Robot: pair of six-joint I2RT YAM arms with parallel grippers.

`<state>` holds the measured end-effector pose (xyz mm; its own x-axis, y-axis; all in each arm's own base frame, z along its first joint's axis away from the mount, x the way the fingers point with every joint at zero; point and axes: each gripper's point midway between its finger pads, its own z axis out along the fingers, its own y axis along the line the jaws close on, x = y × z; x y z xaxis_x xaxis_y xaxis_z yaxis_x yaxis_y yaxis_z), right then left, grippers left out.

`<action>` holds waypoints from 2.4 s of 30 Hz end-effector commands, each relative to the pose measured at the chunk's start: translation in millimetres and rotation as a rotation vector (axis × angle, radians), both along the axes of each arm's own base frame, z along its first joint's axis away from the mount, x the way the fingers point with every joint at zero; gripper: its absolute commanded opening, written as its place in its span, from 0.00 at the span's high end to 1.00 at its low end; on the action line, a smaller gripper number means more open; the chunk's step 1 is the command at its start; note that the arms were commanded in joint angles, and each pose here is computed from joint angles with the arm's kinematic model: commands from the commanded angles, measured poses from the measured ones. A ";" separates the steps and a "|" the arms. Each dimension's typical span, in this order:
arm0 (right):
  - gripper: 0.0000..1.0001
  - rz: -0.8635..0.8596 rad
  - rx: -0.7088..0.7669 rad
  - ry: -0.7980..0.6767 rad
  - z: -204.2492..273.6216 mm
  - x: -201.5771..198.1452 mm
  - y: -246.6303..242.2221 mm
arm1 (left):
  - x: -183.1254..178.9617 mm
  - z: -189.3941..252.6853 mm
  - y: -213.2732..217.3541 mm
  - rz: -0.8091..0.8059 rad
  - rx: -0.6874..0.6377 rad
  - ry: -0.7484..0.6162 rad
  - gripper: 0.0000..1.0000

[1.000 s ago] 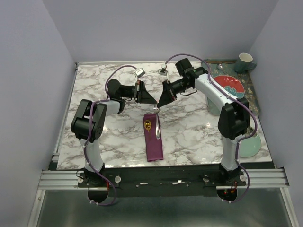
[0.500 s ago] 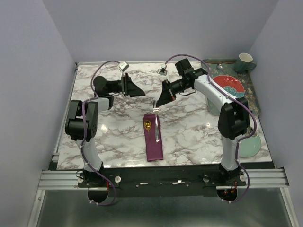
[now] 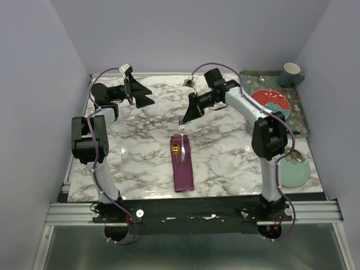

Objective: Fold the napkin into a case and place the utensils inside
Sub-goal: Insert the fork into the folded napkin.

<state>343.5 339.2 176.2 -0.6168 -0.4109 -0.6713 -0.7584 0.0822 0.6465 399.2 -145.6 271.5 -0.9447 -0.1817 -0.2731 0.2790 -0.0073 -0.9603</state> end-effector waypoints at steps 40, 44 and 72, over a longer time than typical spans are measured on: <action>0.99 0.073 -0.018 -0.275 -36.2 26.5 -3.2 | -23.8 -25.1 48.8 0.515 0.715 -0.421 0.01; 0.99 0.082 0.009 -0.266 -41.9 32.7 2.4 | -26.9 -32.8 43.0 0.485 0.693 -0.387 0.01; 1.00 0.111 0.073 -0.115 -62.4 28.1 4.5 | -20.2 -52.3 35.8 0.430 0.652 -0.270 0.01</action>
